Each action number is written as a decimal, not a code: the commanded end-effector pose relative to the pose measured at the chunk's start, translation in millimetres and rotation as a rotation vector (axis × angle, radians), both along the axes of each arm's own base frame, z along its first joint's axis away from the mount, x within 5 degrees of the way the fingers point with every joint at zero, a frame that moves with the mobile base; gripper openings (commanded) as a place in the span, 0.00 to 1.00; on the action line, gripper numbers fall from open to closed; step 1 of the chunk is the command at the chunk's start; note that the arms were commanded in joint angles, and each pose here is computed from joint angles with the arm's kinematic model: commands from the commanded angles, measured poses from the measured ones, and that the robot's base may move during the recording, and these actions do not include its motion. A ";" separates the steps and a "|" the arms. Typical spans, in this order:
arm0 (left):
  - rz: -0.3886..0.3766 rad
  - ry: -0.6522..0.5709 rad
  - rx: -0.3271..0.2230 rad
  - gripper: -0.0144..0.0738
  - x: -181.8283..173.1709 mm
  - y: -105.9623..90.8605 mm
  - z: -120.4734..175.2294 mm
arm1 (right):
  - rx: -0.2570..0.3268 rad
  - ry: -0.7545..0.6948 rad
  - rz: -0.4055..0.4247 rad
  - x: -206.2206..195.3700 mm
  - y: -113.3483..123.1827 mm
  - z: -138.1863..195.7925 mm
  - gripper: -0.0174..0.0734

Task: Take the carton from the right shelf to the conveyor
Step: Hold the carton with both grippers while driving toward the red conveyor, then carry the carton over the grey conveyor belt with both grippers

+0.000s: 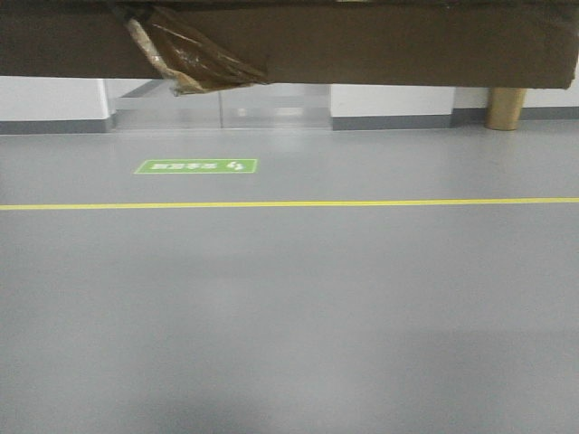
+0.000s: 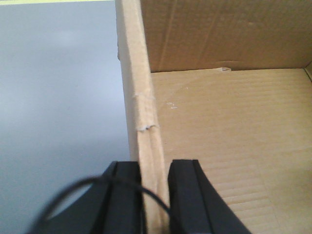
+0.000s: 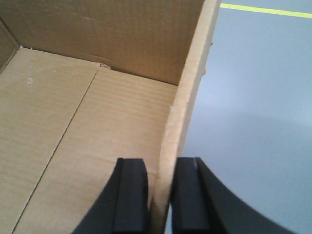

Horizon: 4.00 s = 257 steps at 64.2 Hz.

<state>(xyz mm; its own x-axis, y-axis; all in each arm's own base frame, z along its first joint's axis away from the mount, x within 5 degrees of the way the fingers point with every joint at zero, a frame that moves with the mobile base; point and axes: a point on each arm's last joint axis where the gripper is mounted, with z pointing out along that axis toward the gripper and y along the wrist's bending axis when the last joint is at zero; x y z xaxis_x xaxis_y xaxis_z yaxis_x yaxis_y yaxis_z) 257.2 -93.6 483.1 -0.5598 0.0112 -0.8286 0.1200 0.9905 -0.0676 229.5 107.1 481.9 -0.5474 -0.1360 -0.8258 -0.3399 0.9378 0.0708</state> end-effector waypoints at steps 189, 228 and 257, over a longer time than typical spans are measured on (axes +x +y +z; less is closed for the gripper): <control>0.059 -0.131 0.119 0.14 1.7 12.3 12.8 | 0.020 -0.055 0.022 -2.3 0.5 6.6 0.12; 0.059 -0.131 0.119 0.14 1.7 12.3 12.8 | 0.020 -0.055 0.022 -2.3 0.5 6.6 0.12; 0.059 -0.131 0.119 0.14 1.7 12.3 12.8 | 0.020 -0.055 0.022 -2.3 0.5 6.6 0.12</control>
